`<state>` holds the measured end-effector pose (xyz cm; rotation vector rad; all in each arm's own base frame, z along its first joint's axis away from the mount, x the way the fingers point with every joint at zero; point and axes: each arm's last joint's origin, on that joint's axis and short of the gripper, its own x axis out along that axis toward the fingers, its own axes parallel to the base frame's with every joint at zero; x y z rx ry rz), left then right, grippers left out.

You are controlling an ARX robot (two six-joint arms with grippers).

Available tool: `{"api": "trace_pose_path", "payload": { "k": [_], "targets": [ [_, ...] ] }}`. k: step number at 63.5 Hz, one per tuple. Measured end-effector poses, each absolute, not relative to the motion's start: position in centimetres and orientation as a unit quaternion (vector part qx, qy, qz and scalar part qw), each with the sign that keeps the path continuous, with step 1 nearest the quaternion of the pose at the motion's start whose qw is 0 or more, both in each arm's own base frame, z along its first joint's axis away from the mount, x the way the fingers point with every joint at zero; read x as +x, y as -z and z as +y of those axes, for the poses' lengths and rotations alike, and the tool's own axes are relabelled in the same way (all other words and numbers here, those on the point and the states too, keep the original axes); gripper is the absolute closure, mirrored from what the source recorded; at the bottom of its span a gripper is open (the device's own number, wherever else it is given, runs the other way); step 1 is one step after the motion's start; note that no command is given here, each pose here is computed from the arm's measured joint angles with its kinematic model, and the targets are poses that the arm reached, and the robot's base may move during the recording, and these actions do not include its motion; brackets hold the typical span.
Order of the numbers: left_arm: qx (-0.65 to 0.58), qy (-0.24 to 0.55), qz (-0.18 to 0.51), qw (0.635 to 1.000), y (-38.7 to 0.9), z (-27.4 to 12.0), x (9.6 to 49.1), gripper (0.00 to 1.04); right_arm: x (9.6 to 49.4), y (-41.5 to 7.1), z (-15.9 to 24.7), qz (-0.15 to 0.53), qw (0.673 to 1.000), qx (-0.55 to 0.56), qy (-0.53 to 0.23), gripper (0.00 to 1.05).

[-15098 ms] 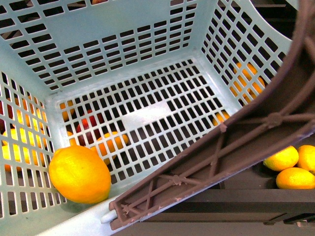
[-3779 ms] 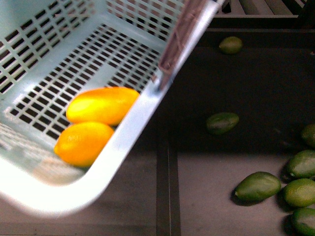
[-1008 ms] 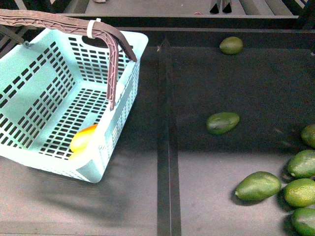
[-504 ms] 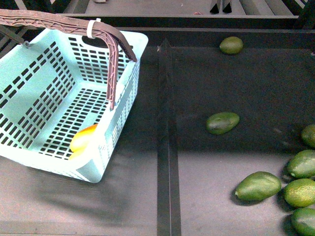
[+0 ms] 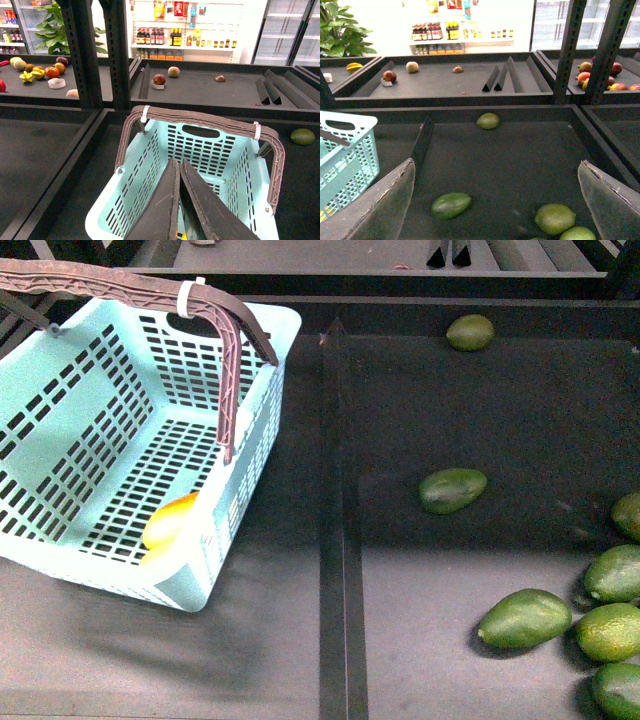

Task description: Pick lemon and mango into basket

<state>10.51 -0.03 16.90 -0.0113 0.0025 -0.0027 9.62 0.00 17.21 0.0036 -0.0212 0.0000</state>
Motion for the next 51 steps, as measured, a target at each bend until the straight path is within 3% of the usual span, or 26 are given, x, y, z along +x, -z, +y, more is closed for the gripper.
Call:
{"api": "trace_pose_path", "payload": {
  "k": [46,51],
  "targets": [
    [-0.006,0.001,-0.005,1.000,-16.84,-0.02,9.72,1.01,9.62,-17.21,0.00,-0.011,1.000,0.002,0.000,0.09],
    [-0.005,0.001,-0.005,1.000,-16.84,-0.02,9.72,0.87,9.62,-17.21,0.00,-0.011,1.000,0.002,0.000,0.09]
  ]
}}
